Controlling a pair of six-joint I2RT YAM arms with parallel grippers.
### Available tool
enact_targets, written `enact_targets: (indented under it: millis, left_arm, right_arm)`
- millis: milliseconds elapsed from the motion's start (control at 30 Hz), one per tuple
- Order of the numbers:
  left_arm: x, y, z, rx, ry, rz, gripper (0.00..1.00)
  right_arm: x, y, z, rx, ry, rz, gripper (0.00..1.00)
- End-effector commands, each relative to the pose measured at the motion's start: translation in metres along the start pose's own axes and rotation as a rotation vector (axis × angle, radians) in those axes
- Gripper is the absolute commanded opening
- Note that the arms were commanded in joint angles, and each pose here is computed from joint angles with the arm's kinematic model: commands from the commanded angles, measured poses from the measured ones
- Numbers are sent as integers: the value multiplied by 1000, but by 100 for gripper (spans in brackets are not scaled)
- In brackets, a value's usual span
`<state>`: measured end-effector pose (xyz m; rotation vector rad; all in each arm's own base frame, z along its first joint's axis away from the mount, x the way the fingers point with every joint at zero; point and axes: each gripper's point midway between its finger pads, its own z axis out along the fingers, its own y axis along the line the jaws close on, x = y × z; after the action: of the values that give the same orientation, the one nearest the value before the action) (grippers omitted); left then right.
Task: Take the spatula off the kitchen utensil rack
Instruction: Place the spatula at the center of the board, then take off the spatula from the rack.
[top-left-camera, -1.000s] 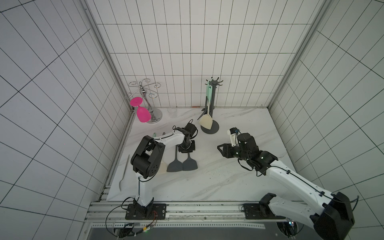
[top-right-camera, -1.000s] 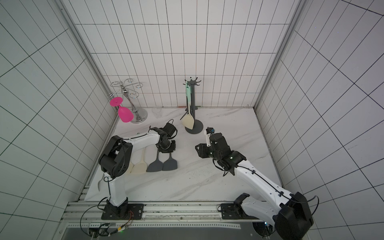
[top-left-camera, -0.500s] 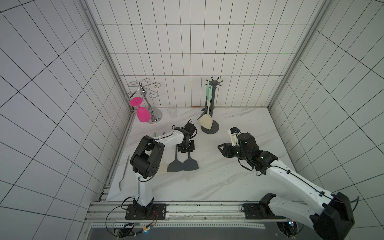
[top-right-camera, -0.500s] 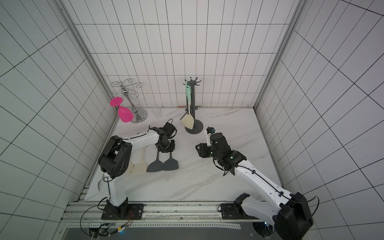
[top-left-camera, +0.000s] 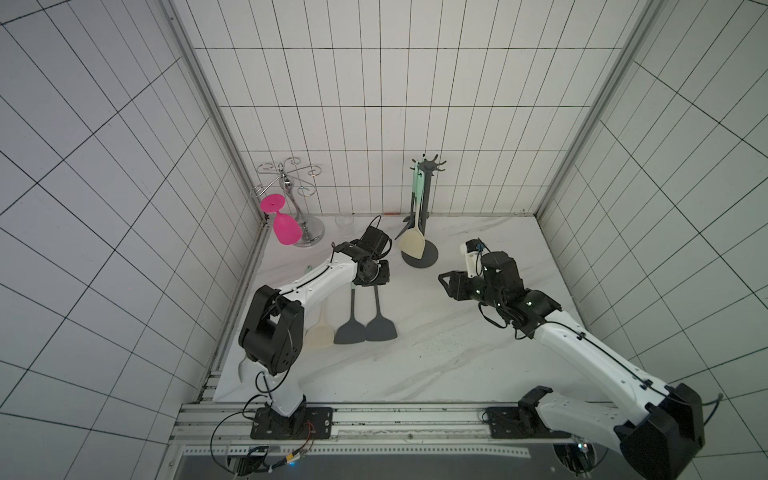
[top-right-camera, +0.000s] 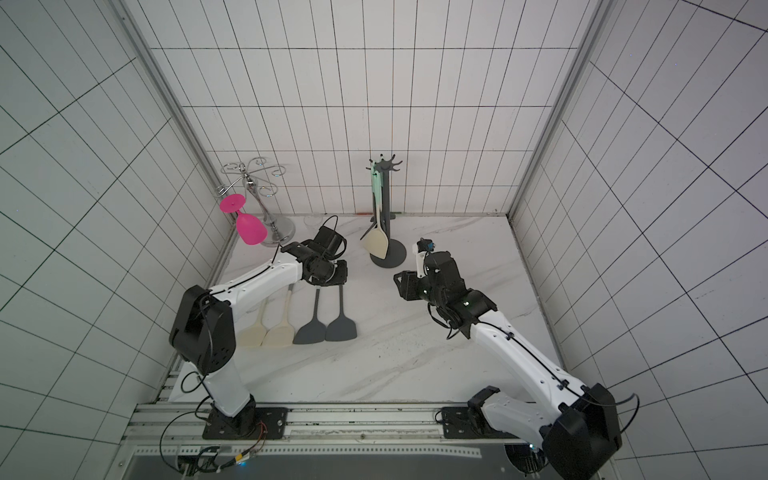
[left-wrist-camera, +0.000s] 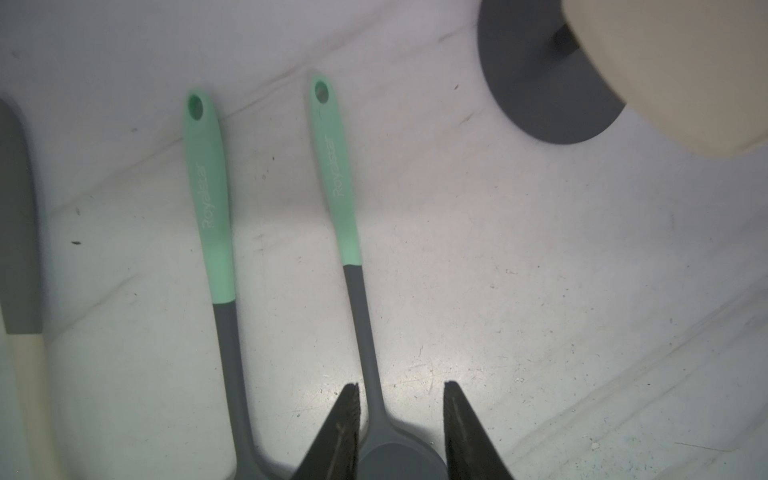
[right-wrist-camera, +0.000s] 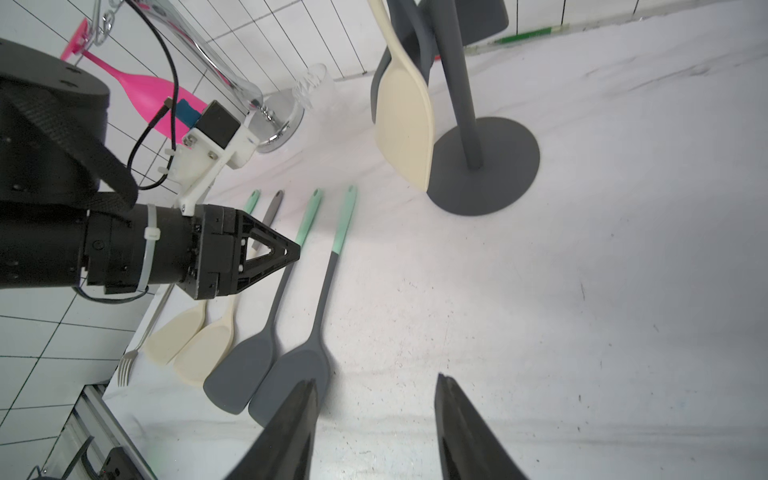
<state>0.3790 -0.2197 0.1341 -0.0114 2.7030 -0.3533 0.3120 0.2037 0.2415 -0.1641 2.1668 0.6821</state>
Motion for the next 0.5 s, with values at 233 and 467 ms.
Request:
enact_targets:
  millis: [233,467]
  left_arm:
    - [-107,-52,-119,225,-476,79,36]
    - [-132,-86,-166,403,-660,142,46]
  right_arm:
    - [-141,24,-25,20,-285,-66,50]
    - [-217,35,-26,-7,-422,-54,51]
